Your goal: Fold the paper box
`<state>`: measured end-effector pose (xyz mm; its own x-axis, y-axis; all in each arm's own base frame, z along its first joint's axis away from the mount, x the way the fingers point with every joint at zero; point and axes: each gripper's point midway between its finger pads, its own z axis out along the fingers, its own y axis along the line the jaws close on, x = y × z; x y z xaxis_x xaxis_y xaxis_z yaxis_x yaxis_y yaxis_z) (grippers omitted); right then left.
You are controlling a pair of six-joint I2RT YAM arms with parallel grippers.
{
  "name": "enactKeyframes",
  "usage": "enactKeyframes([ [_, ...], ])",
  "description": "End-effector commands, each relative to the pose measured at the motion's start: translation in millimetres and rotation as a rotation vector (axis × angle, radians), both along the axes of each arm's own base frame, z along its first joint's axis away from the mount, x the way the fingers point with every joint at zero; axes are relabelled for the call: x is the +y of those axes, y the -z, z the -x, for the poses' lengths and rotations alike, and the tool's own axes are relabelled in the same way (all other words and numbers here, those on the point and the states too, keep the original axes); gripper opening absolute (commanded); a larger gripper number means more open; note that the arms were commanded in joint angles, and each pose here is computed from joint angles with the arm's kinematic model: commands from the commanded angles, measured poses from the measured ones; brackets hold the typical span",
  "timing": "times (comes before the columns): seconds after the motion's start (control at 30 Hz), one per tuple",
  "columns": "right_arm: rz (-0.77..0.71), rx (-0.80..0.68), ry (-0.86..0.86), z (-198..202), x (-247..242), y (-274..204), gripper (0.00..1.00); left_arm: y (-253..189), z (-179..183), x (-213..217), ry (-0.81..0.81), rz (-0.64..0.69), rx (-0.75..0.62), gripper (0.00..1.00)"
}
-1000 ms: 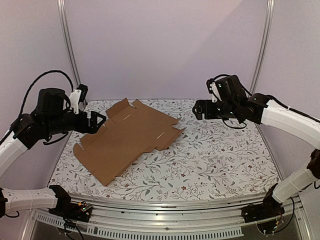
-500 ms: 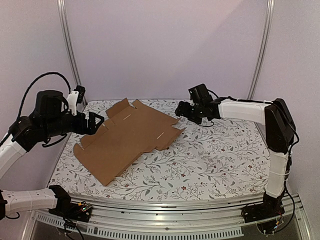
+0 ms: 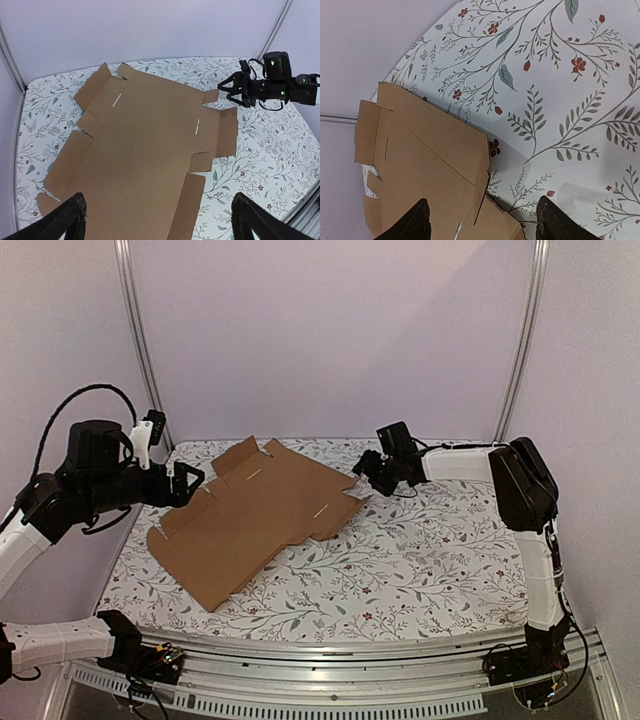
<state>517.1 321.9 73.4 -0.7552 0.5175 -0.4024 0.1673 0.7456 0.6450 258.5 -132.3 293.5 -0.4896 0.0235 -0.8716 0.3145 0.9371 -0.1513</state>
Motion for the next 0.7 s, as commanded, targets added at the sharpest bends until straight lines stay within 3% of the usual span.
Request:
enactKeyframes([
  [0.0, -0.058, -0.01, 0.007, -16.5, 9.7, 2.2, 0.68, 7.5, -2.6, 6.7, -0.019, -0.008, 0.017, 1.0],
  [0.4, -0.087, 0.035, 0.029, -32.6, 12.4, 32.2, 0.51, 11.6, -9.1, 11.1, -0.033, 0.009, 0.037, 0.99],
  [0.67, -0.093, 0.035, 0.002, -32.9, 12.8, 31.6, 0.0, 14.8, -12.0, 12.5, -0.04, 0.013, 0.049, 1.0],
])
